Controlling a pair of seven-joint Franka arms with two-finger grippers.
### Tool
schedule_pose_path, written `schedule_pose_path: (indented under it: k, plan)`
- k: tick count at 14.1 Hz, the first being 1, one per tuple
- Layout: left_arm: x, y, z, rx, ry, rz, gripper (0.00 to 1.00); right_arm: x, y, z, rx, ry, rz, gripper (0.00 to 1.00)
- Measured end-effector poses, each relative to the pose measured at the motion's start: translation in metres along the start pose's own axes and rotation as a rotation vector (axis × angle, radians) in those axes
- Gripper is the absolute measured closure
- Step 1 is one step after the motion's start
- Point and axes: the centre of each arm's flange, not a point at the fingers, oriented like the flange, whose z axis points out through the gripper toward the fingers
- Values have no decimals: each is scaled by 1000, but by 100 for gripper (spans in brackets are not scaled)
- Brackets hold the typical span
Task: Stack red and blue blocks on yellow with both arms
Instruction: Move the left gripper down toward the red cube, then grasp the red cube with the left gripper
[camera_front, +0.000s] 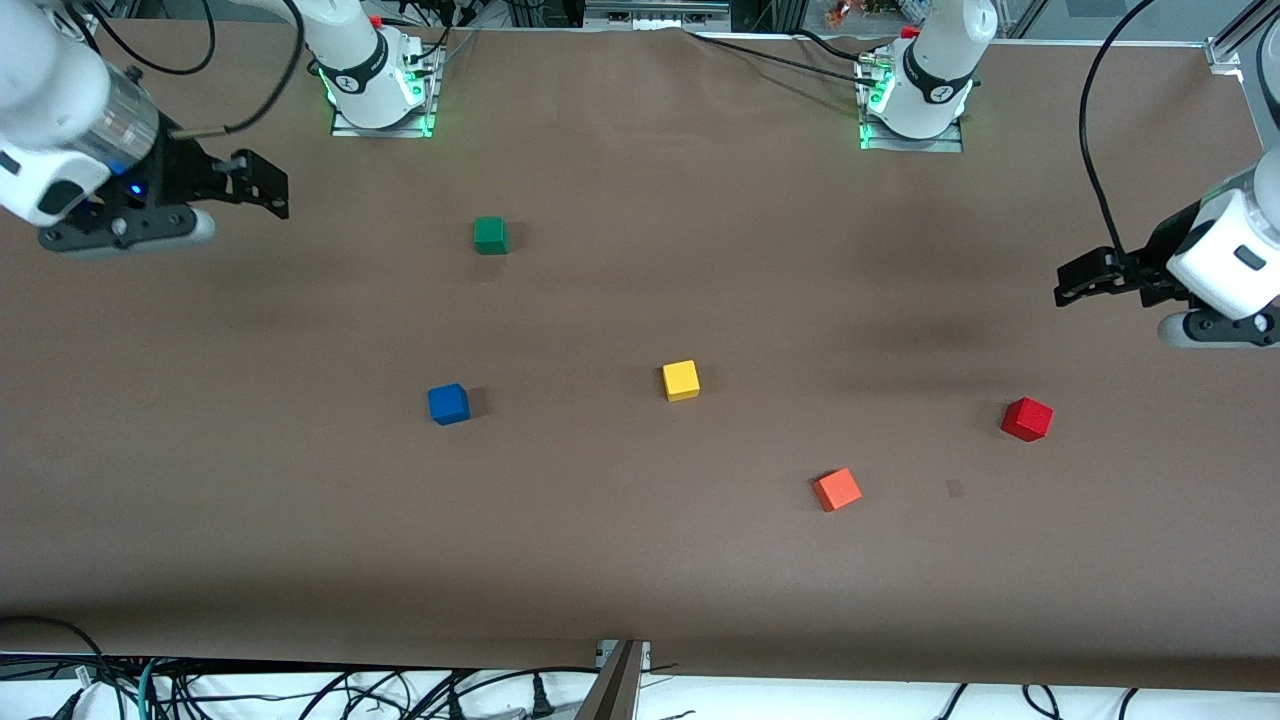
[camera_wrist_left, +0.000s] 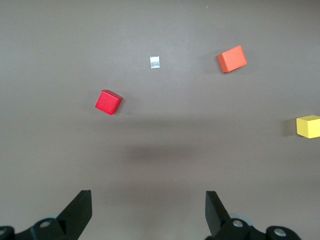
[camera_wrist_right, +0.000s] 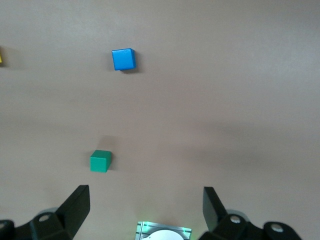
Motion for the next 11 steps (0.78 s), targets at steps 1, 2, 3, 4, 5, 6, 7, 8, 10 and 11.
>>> schedule_pose_path:
  k: [1, 2, 3, 4, 5, 6, 7, 8, 10, 11]
  plan:
    - [7, -6, 14, 11, -23, -5, 0, 8, -4, 3, -11, -8, -5, 0]
    - [17, -17, 32, 26, -51, -3, 0, 12, -6, 6, -19, -17, -14, 0]
    - [29, -27, 53, 33, -66, 1, 0, 14, -7, 8, -22, -26, -37, 0]
    - [44, -36, 74, 35, -60, 3, 0, 15, -8, 10, -23, -32, -60, 0]
    - [58, -43, 96, 40, -52, 6, 0, 16, -8, 11, -24, -36, -80, 0]
    - [70, -48, 118, 43, -57, 6, 0, 15, -7, 11, -23, -37, -91, 0]
    - [79, -52, 142, 42, -70, 17, 0, 15, -7, 11, -23, -39, -102, 0]
    - [89, -54, 168, 37, -82, 48, 0, 15, -7, 11, -23, -42, -112, 0]
    - [105, -59, 217, 25, -93, 131, 0, 14, -5, 11, -22, -48, -117, 0]
    - [110, -64, 239, 19, -94, 173, 0, 14, -4, 11, -22, -49, -117, 0]
